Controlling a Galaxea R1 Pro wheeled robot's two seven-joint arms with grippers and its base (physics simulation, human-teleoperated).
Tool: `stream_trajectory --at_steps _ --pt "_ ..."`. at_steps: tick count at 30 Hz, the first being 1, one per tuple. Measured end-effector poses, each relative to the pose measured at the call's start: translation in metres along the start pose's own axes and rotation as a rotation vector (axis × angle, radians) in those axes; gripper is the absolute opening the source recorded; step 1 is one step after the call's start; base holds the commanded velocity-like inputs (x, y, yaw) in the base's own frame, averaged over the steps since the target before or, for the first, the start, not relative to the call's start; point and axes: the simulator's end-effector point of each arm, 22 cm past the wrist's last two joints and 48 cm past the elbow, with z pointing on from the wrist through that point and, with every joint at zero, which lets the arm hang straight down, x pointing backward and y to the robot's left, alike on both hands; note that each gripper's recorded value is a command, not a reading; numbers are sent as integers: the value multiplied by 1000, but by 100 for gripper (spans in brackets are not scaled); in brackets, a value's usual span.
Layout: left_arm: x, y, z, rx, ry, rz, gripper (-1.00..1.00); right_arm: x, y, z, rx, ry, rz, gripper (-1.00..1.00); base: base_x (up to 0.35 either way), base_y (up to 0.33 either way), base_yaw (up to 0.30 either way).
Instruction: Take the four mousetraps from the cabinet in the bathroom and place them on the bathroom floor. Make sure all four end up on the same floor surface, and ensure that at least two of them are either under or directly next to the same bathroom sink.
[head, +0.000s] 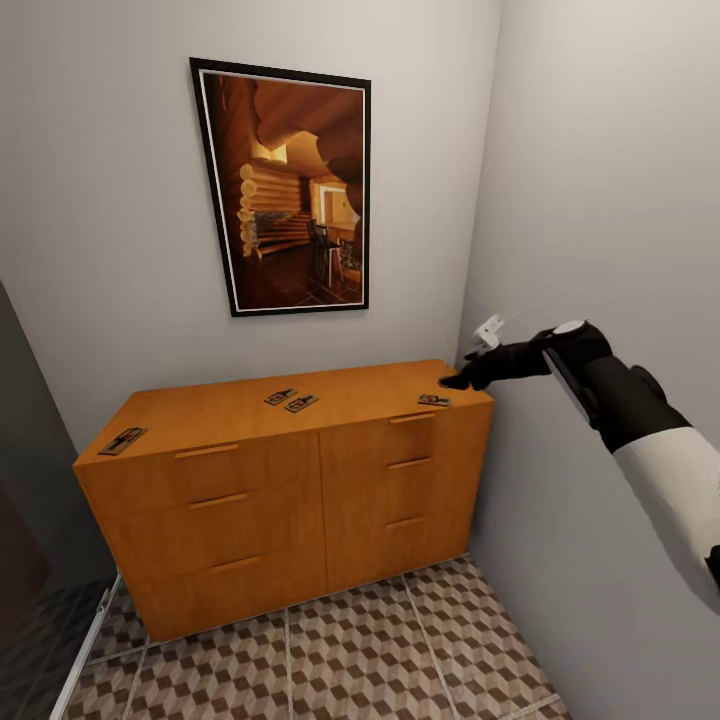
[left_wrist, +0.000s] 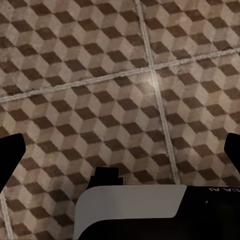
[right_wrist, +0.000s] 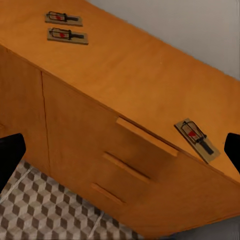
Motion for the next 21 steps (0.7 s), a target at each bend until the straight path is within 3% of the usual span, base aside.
stream_trajectory --at_steps 7,21 --pt "0 0 0 0 0 1 100 9 2 -6 -41 6 -42 100 0 0 0" --pt "-1 3 0 -3 -1 3 100 73 -19 -11 -110 60 1 100 0 0 0"
